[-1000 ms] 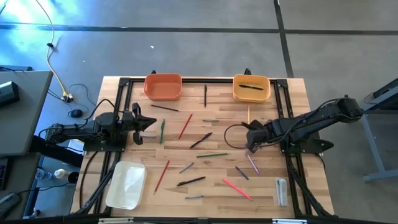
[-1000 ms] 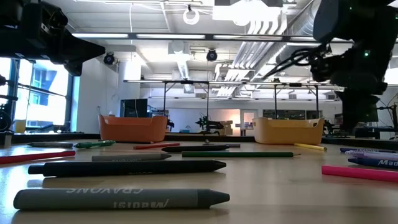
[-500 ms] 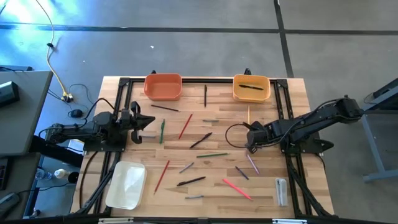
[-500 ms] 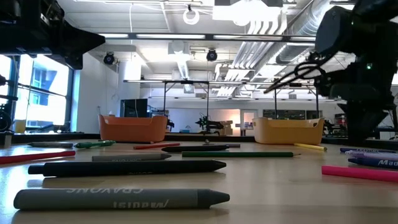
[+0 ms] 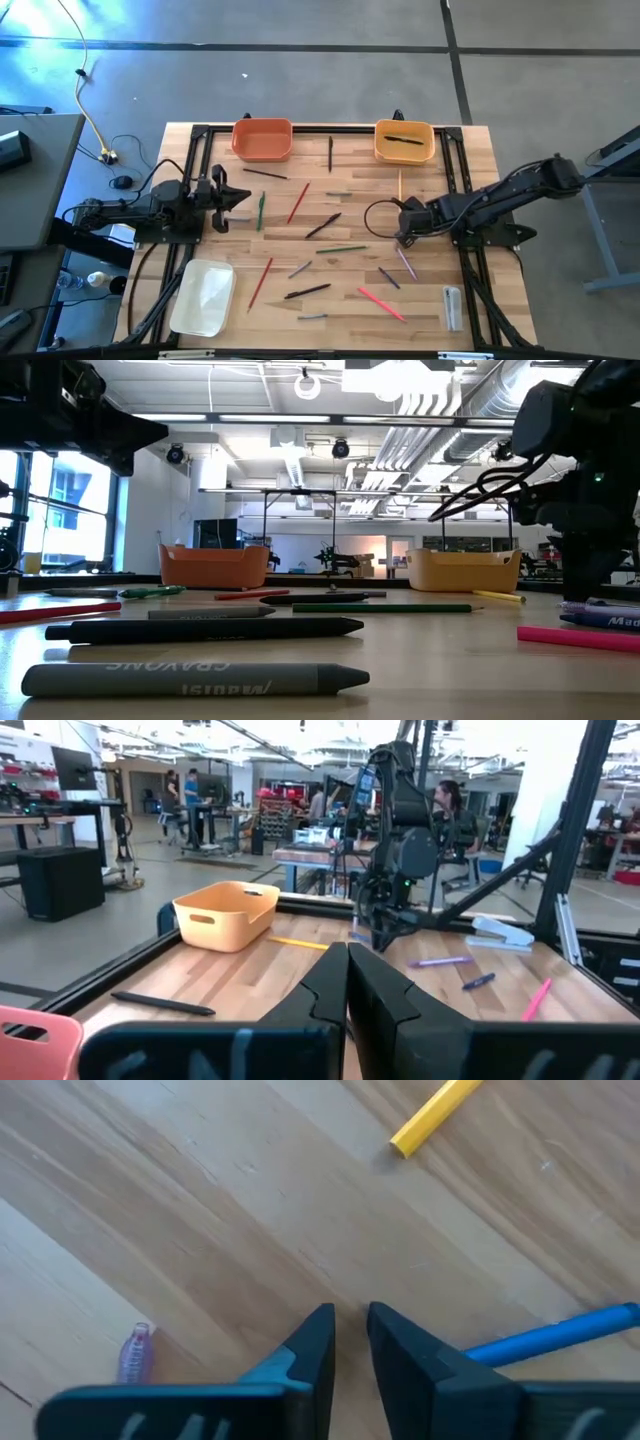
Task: Sort crayons/erasers/pens/pencils in bins
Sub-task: Put the blue crayon into the orange bin
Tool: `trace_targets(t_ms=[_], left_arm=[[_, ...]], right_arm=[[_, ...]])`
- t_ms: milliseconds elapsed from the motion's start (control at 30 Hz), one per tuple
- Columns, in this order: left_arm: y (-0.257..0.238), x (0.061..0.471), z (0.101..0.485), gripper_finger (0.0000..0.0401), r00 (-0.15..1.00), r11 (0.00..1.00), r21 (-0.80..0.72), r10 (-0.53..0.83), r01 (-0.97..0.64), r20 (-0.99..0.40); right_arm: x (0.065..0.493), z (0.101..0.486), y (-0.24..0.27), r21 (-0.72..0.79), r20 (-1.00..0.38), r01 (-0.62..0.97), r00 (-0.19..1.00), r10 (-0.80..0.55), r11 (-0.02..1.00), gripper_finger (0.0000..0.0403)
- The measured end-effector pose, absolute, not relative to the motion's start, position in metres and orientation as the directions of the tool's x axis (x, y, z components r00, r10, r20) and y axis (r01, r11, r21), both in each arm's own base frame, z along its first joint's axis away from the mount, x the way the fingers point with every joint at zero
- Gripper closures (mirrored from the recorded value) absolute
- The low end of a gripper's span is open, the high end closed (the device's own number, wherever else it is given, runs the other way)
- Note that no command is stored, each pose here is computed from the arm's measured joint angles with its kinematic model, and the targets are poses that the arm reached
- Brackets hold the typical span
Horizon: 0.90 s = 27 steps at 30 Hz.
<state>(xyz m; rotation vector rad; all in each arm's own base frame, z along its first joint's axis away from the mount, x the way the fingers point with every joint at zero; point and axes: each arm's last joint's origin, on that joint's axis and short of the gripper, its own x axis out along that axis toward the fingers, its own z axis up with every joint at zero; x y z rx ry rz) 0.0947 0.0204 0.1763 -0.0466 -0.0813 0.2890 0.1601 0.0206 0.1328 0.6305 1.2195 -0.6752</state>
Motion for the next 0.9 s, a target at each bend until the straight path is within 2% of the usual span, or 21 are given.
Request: trace_targets(t_ms=[167, 267, 400, 500, 667, 900], left_arm=[[0.02, 0.095, 0.176, 0.0401, 0.955, 0.956, -0.079, 0.287, -0.281, 0.074], [0.02, 0.095, 0.176, 0.0401, 0.955, 0.956, -0.083, 0.287, -0.281, 0.072], [0.02, 0.095, 0.176, 0.0401, 0.955, 0.956, -0.083, 0.287, -0.281, 0.072], [0.02, 0.095, 0.176, 0.0401, 0.955, 0.956, -0.083, 0.287, -0.281, 0.072], [0.02, 0.095, 0.176, 0.0401, 0.955, 0.956, -0.083, 0.288, -0.282, 0.071], [0.02, 0.095, 0.174, 0.0401, 0.956, 0.955, -0.081, 0.29, -0.285, 0.052]], right_arm=[[0.16, 0.151, 0.021, 0.0, -0.984, 0.785, 0.112, -0.142, 0.619, 0.0339], [0.156, 0.158, 0.02, -0.058, -0.985, 0.844, 0.038, -0.167, 0.533, 0.0323], [0.154, 0.159, 0.019, -0.061, -0.983, 0.925, 0.009, -0.182, 0.374, 0.0297], [0.153, 0.16, 0.018, -0.062, -0.978, 0.947, 0.005, -0.206, 0.315, 0.0283], [0.154, 0.16, 0.016, -0.059, -0.961, 0.959, 0.02, -0.275, 0.275, 0.0281], [0.157, 0.153, 0.016, -0.092, -0.957, 0.967, -0.02, -0.288, 0.24, 0.03]])
